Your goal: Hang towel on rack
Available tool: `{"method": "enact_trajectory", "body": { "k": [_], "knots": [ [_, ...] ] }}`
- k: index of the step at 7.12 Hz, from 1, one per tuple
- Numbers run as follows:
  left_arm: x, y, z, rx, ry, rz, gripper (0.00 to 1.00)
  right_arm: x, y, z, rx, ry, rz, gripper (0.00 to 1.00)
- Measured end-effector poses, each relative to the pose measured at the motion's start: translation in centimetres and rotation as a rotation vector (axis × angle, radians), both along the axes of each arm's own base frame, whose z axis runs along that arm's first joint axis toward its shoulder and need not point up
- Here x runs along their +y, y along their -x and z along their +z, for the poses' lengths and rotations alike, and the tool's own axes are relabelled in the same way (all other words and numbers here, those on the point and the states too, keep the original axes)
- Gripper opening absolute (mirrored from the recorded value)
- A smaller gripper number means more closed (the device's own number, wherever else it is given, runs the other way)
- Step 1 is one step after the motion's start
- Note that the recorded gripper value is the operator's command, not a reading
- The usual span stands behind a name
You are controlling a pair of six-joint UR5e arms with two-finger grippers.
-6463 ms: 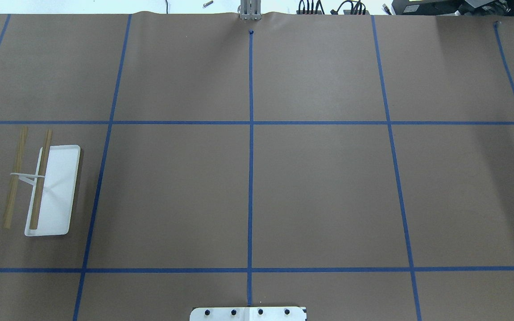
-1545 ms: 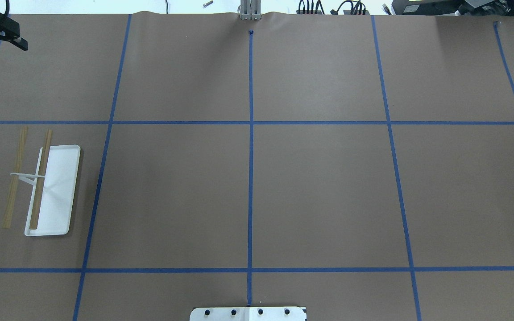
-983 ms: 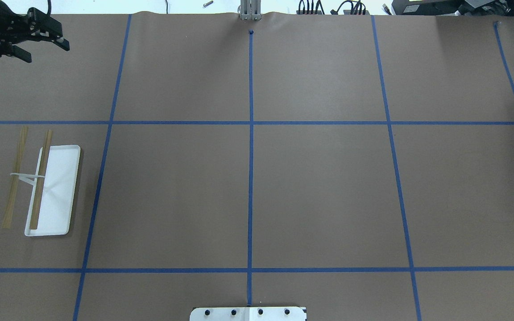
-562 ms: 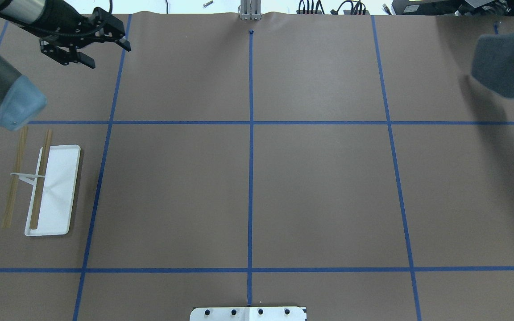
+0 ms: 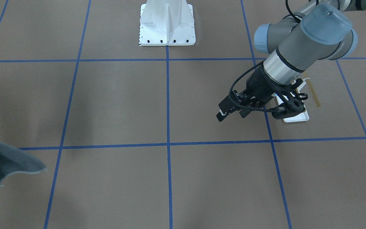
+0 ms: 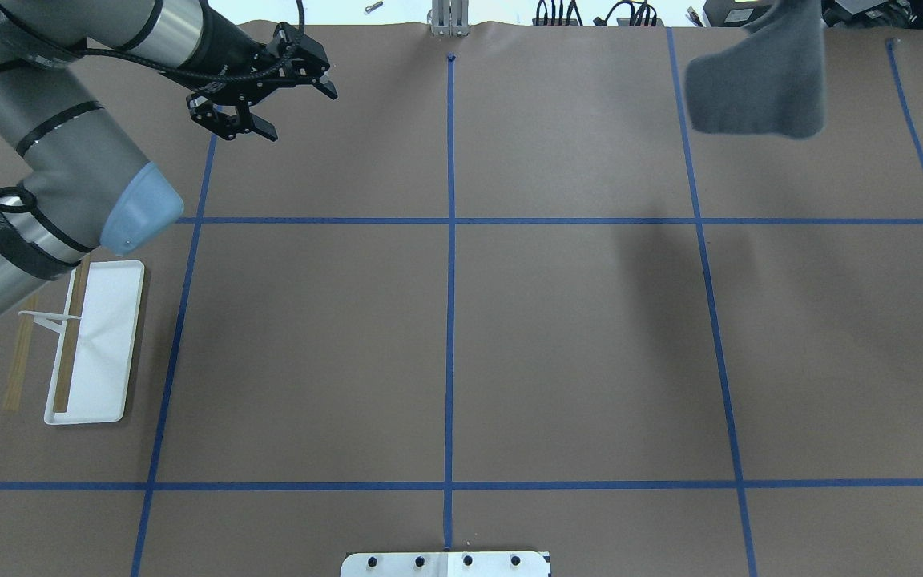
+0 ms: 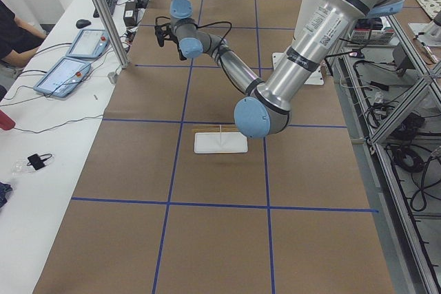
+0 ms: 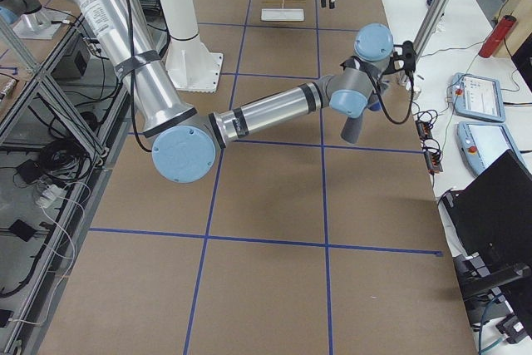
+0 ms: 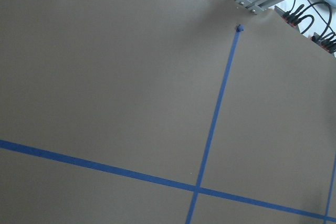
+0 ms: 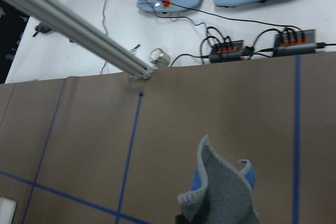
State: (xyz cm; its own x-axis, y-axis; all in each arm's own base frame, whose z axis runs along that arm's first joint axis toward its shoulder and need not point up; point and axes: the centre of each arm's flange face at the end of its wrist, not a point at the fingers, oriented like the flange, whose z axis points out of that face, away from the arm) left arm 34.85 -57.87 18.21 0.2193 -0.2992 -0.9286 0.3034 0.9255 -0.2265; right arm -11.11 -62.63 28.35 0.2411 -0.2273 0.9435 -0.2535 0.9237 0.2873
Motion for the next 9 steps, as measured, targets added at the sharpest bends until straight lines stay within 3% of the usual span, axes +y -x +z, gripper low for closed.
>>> {"method": "enact_trajectory", "body": {
  "k": [1,2,4,6,9],
  "knots": [
    [0.9,-2.5,-2.1,0.055,0.023,-0.03,0.99,3.6,4.7,-4.6,-0.014,-0.111,-0.01,0.0],
    [1.8,-4.7,-3.9,0.096,0.034,-0.055,0.99,6.7,8.5,-7.5,-0.031,-0.188,-0.004,0.0],
    [3.5,-7.6,-6.5,0.141,0.026,-0.073,0.98,11.9,16.1,-10.1,-0.052,-0.265,0.025,0.0],
    [4.9,-9.1,-9.0,0.206,0.025,-0.105,0.98,16.3,21.2,-11.2,-0.021,-0.27,0.073,0.0],
    [5.4,-10.8,-11.9,0.252,0.061,-0.105,0.98,19.7,22.1,-13.1,0.067,-0.263,0.075,0.0]
  ]
}}
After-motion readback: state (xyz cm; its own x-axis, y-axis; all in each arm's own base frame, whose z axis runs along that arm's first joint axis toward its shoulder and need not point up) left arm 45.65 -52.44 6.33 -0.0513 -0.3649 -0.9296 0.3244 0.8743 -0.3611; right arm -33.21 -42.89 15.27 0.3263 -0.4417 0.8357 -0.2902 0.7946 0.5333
